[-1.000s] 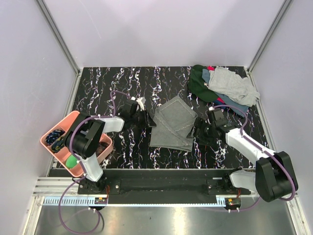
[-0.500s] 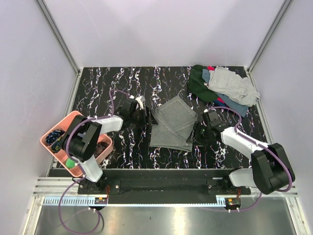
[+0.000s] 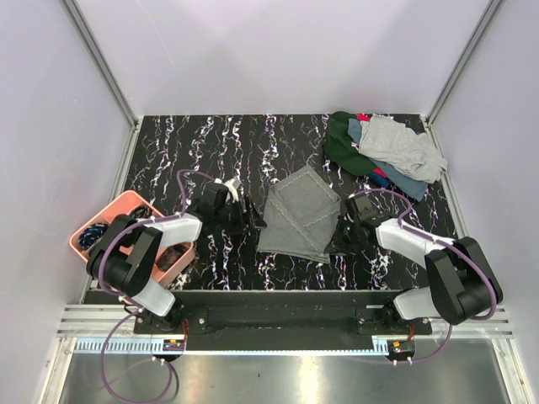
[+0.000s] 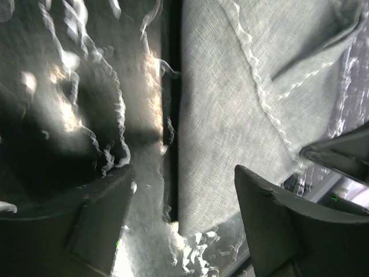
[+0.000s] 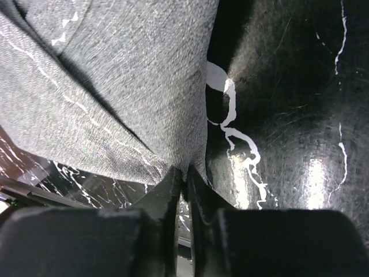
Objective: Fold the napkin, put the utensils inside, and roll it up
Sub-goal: Fold the napkin
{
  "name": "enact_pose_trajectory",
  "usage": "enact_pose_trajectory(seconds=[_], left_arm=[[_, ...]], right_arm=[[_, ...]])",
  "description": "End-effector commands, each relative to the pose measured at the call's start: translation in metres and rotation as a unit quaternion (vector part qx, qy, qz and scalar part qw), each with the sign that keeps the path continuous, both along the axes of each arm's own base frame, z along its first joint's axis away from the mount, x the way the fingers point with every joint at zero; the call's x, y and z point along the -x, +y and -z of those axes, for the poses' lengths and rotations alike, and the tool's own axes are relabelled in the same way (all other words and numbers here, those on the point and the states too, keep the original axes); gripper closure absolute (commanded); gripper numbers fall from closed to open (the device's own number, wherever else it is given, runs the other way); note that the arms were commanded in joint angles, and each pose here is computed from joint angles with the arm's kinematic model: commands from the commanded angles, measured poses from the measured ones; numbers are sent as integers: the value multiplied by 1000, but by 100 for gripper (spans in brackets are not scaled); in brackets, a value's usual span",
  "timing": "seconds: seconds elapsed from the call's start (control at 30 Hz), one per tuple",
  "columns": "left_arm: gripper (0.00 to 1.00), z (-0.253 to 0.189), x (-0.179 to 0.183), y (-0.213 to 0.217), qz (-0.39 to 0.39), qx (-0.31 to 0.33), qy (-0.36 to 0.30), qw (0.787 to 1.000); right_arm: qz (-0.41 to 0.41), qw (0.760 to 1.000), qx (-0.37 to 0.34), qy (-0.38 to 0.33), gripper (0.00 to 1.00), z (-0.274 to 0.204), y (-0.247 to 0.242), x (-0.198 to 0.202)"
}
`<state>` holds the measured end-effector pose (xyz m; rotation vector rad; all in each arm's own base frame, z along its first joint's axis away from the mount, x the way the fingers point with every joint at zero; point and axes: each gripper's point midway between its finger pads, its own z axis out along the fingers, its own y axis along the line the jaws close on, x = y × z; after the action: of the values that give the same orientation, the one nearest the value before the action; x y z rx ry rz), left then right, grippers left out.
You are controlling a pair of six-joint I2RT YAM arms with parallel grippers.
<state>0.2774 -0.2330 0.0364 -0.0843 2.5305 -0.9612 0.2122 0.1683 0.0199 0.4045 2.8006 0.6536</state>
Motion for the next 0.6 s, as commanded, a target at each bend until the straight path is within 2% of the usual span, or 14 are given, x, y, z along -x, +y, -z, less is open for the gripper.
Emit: enact_pose_trajectory(seconds=[0.0,0.17,0.57], left_arm=[[25,1,18,-13,10,32,11,999],[35,16,36,-14,-1,28,50,998],[38,40,67,11,-47,-34,79,995]], right_arm=[[-7,1000,15,-4,90,8,-1,-2],[-6,1000,19,-2,91,10,-3,1],[-3,1000,17,-6,92,8,-4,0]])
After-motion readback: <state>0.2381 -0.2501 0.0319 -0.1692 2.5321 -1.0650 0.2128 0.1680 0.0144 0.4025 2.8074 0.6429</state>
